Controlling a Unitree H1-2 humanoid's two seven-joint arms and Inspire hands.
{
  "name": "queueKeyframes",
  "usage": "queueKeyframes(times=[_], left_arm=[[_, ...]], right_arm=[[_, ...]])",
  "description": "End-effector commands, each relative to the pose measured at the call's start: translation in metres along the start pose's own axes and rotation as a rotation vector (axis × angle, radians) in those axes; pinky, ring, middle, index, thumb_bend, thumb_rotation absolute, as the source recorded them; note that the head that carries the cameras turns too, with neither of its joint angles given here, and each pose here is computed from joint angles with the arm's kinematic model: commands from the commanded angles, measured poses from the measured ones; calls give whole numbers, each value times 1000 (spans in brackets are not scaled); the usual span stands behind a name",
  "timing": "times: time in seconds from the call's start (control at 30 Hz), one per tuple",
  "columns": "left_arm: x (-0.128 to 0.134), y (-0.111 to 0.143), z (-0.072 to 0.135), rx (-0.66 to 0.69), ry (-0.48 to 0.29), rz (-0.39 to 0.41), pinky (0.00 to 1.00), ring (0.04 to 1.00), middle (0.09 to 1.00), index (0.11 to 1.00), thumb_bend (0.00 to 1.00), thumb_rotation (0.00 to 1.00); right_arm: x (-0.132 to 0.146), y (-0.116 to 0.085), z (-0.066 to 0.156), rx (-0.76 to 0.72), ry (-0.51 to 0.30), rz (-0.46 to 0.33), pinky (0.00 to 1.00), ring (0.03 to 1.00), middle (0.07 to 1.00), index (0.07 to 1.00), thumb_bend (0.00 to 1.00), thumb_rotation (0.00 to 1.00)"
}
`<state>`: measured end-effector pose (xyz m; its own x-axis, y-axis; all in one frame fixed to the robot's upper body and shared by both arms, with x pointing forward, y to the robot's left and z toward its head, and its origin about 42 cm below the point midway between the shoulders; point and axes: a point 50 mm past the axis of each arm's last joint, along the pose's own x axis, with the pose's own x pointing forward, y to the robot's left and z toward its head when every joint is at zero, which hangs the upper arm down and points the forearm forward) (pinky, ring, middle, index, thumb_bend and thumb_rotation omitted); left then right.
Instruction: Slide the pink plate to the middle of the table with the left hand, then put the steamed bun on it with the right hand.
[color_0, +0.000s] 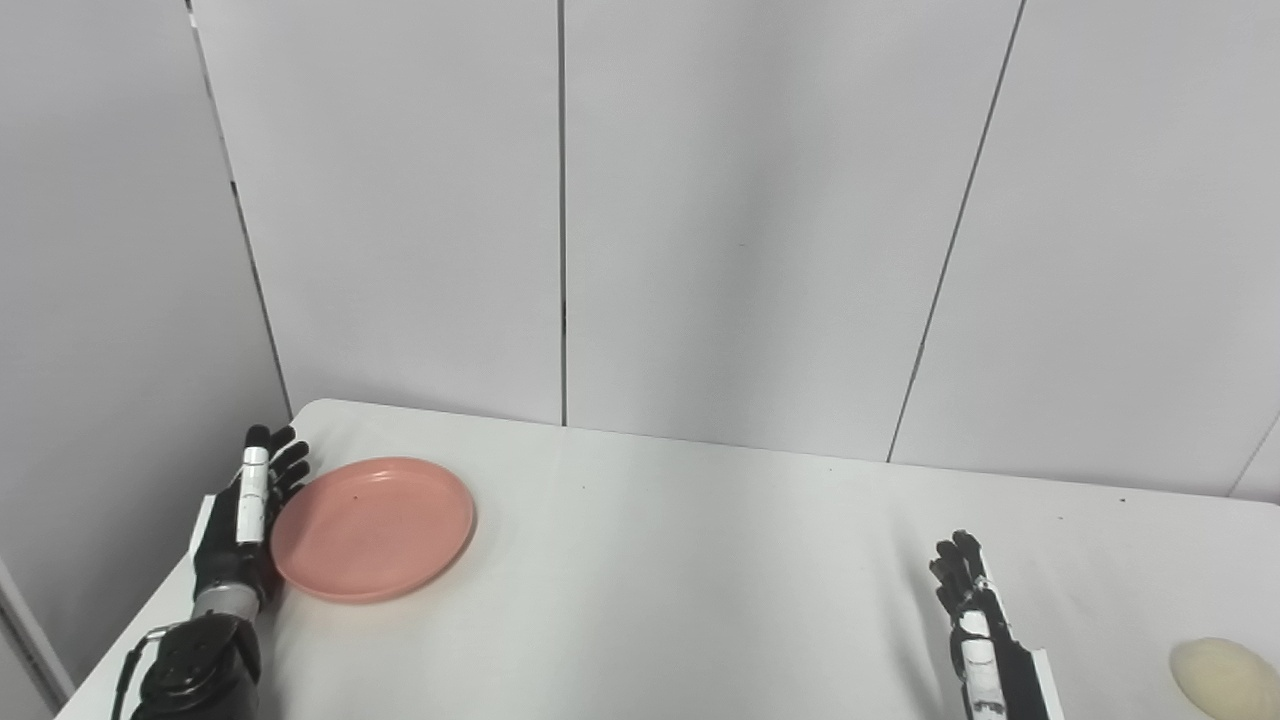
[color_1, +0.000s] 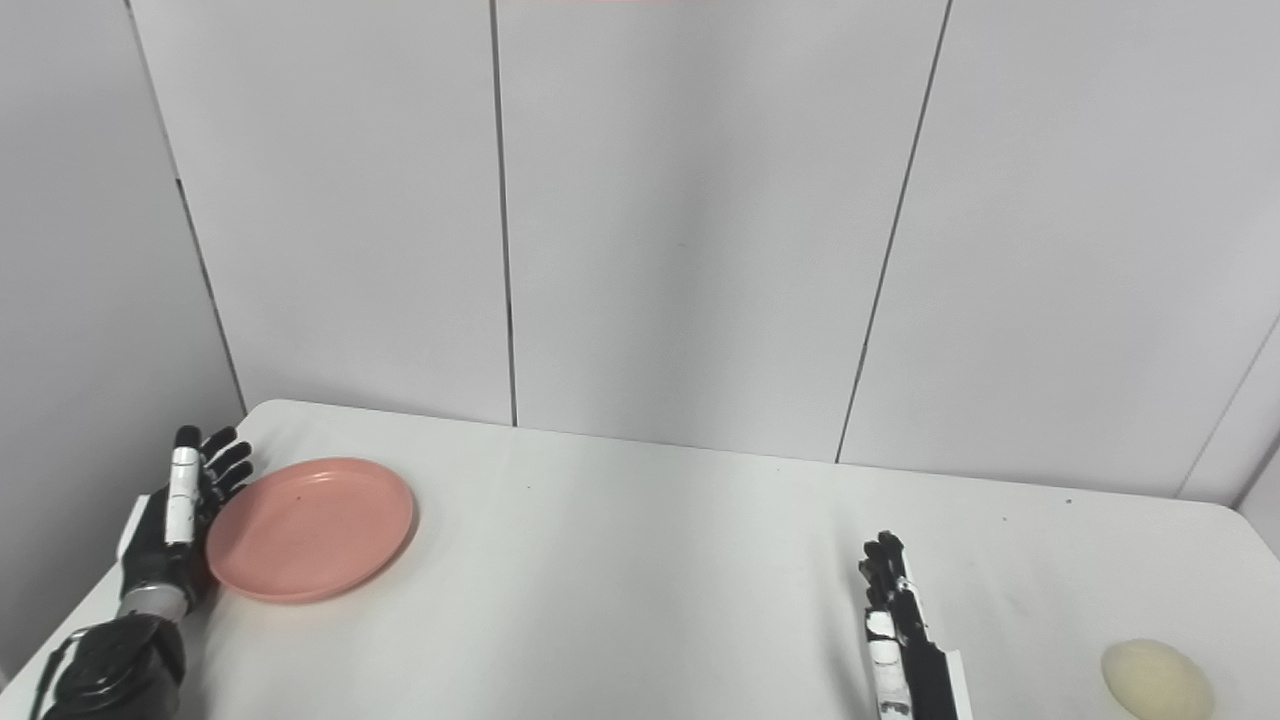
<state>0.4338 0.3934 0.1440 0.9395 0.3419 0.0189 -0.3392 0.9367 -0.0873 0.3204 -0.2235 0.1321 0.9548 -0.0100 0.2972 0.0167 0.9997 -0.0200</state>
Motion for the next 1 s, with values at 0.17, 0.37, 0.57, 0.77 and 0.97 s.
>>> queueKeyframes(times=[0.17, 0.37, 0.57, 0.77, 0.97], left_arm=[[3, 6, 10, 2, -32, 21, 928, 897, 874, 853, 807, 986], [0, 1, 7, -21, -24, 11, 923, 895, 869, 844, 812, 969], [-4, -14, 10, -40, -28, -29, 913, 885, 856, 803, 791, 949], [-7, -33, 12, -22, -23, -84, 869, 866, 841, 784, 795, 953], [-8, -52, 10, 9, -1, -132, 846, 856, 829, 789, 827, 939]], right_arm=[[-30, -3, -30, -8, 134, -8, 992, 952, 953, 968, 642, 1000], [-29, -3, -31, -4, 143, -6, 994, 958, 958, 972, 638, 1000], [-30, -1, -31, -1, 137, -4, 992, 957, 955, 975, 633, 1000], [-30, 2, -28, 2, 141, -5, 988, 954, 952, 975, 639, 1000], [-31, 7, -26, 6, 136, -9, 966, 935, 936, 957, 633, 1000]])
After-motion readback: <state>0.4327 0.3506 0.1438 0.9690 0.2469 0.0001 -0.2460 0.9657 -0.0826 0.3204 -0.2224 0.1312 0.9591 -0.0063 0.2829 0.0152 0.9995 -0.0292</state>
